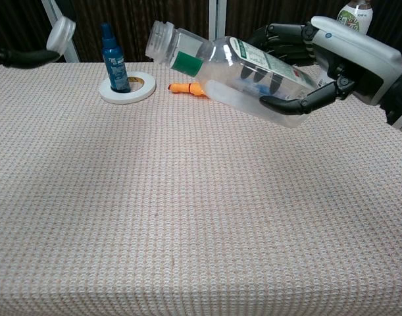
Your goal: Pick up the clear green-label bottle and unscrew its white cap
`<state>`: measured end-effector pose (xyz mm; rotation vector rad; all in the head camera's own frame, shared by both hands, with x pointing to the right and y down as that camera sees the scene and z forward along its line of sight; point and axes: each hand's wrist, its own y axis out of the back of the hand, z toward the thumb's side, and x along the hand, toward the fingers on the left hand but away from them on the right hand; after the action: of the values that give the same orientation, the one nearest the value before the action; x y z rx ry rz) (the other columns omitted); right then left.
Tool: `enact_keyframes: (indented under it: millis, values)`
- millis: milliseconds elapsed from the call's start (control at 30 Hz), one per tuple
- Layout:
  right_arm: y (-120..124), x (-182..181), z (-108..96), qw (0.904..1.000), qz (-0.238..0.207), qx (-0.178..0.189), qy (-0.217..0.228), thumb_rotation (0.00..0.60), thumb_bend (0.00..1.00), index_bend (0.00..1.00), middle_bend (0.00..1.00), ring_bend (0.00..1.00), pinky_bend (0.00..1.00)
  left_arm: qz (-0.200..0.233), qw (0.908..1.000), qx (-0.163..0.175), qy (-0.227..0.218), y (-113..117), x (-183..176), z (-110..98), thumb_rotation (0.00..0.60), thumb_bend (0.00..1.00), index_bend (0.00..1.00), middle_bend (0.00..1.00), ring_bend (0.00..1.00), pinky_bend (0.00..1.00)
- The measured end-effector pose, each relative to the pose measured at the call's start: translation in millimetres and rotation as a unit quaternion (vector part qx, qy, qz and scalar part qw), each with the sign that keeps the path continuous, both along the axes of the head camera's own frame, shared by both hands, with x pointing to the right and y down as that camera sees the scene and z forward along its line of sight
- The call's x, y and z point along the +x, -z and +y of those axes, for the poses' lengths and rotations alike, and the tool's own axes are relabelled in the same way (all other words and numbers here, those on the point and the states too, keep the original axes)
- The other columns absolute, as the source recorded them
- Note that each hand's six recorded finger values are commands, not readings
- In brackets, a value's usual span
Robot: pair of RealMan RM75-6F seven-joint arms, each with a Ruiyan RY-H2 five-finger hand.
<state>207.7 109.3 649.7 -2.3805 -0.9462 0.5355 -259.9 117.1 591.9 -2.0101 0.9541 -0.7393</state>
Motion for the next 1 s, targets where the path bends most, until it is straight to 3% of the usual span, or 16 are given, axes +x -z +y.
enact_keyframes:
  millis: [100,233,367,467,567,733,900,1000]
  values:
    - [3.4,15.0,-7.5,0.9992,0.038,0.013,0.002,0.6,0.58,0.66,0.52,0.35,0.55,-0.076,0.997,-0.011,-0.005,-21.4,-13.7,3.3,0.6,0.34,0.47,0.1,0.01,0.01]
    - [4.4,26.9,-11.4,0.9959,0.089,0.017,0.009,0.6,0.58,0.66,0.52,0.35,0.55,-0.174,0.9834,-0.046,-0.022,-56.7,-26.5,12.4,0.6,0.34,0.46,0.1,0.01,0.01]
    - [1.9,30.0,-11.3,0.9927,0.119,0.013,0.013,0.6,0.58,0.66,0.51,0.35,0.55,-0.222,0.9709,-0.086,-0.027,-85.7,-29.4,18.5,0.6,0.33,0.43,0.1,0.01,0.01]
    - [-2.4,31.1,-11.0,0.9903,0.138,0.007,0.017,0.6,0.58,0.66,0.51,0.35,0.54,-0.237,0.9658,-0.103,-0.028,-99.9,-27.0,18.6,0.6,0.31,0.37,0.1,0.01,0.01]
    - [-8.2,30.9,-10.3,0.9872,0.157,0.003,0.024,0.6,0.58,0.65,0.5,0.35,0.52,-0.244,0.9633,-0.108,-0.024,-103.9,-26.8,16.3,0.6,0.21,0.22,0.1,0.01,0.01]
    - [-23.2,25.9,-9.1,0.9793,0.198,0.007,0.04,0.6,0.52,0.59,0.46,0.32,0.48,-0.222,0.9696,-0.104,-0.001,-92.9,-28.3,12.1,0.6,0.16,0.18,0.09,0.01,0.02]
    - [-41.1,16.3,-7.8,0.971,0.233,0.009,0.051,0.6,0.43,0.42,0.39,0.24,0.38,-0.204,0.9755,-0.077,0.031,-73.7,-40.3,6.2,0.6,0.14,0.18,0.09,0.01,0.02]
    - [-50.6,11.3,-5.9,0.9653,0.254,0.011,0.059,0.6,0.38,0.25,0.31,0.15,0.29,-0.189,0.9786,-0.059,0.055,-58.1,-51.3,4.2,0.6,0.13,0.18,0.09,0.01,0.02]
